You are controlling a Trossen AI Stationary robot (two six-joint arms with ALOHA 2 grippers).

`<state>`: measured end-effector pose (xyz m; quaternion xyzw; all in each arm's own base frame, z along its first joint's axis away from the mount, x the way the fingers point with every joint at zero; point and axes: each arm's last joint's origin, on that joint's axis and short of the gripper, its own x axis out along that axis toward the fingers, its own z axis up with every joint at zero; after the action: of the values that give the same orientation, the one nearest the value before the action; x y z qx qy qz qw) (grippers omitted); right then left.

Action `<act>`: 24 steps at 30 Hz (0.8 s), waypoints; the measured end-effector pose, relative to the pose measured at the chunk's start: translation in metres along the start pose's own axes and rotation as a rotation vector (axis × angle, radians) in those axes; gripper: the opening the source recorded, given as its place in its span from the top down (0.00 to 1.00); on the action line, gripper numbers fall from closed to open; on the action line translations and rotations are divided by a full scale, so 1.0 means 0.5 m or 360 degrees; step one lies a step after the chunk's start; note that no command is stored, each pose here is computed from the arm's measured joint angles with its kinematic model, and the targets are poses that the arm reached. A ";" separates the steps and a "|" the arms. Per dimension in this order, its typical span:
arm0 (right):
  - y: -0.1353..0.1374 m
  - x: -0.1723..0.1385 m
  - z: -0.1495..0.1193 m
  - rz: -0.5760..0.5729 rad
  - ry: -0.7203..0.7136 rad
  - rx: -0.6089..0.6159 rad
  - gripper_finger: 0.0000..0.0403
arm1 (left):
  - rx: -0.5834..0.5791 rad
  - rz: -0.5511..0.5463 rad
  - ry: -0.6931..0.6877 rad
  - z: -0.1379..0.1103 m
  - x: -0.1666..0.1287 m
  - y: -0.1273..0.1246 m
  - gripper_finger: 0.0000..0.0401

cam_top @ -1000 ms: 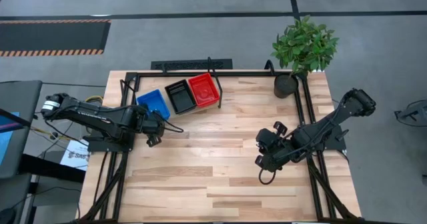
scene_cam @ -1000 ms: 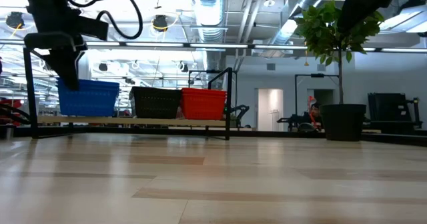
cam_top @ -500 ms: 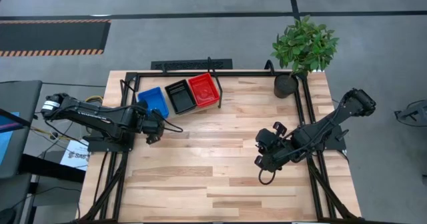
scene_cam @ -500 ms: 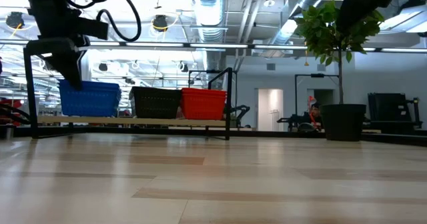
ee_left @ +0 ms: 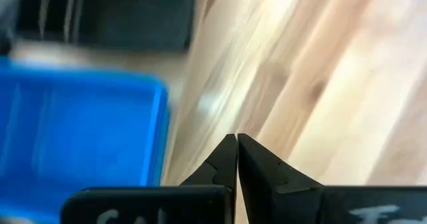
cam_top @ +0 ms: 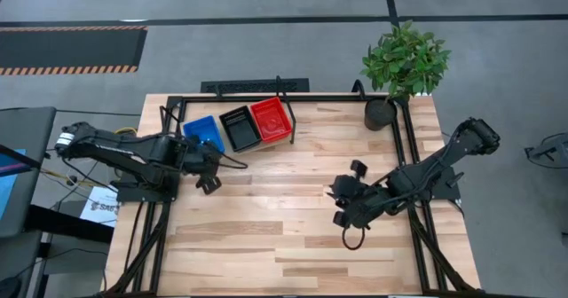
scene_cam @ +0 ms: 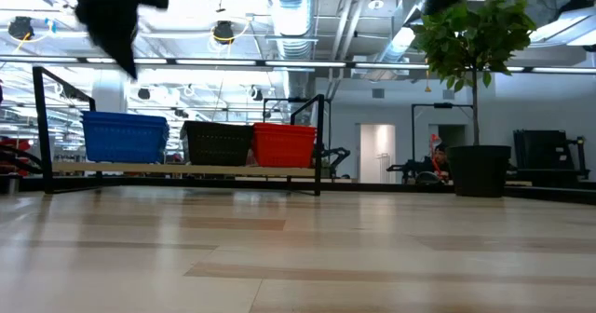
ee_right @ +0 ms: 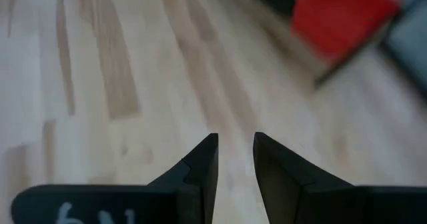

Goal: Stack baskets on shelf by color
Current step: Return to Home Position

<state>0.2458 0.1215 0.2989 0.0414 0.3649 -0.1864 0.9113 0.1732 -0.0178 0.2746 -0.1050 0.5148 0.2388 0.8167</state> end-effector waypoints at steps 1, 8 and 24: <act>0.001 0.002 0.009 -0.0011 -0.0071 -0.0063 0.71 | 0.0023 -0.0020 -0.0073 0.009 -0.014 -0.006 1.00; -0.063 -0.017 0.070 -0.0060 -0.0291 -0.0358 0.71 | 0.0108 0.0203 -0.0686 0.047 -0.122 -0.032 1.00; -0.314 -0.166 -0.049 0.0012 -0.0820 0.0158 0.71 | 0.0315 0.0177 -0.0616 0.002 -0.175 0.004 1.00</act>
<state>0.1165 0.0067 0.3470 0.0387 0.1109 -0.2051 0.9717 0.1420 -0.0402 0.3531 0.0522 0.3743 0.2475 0.8921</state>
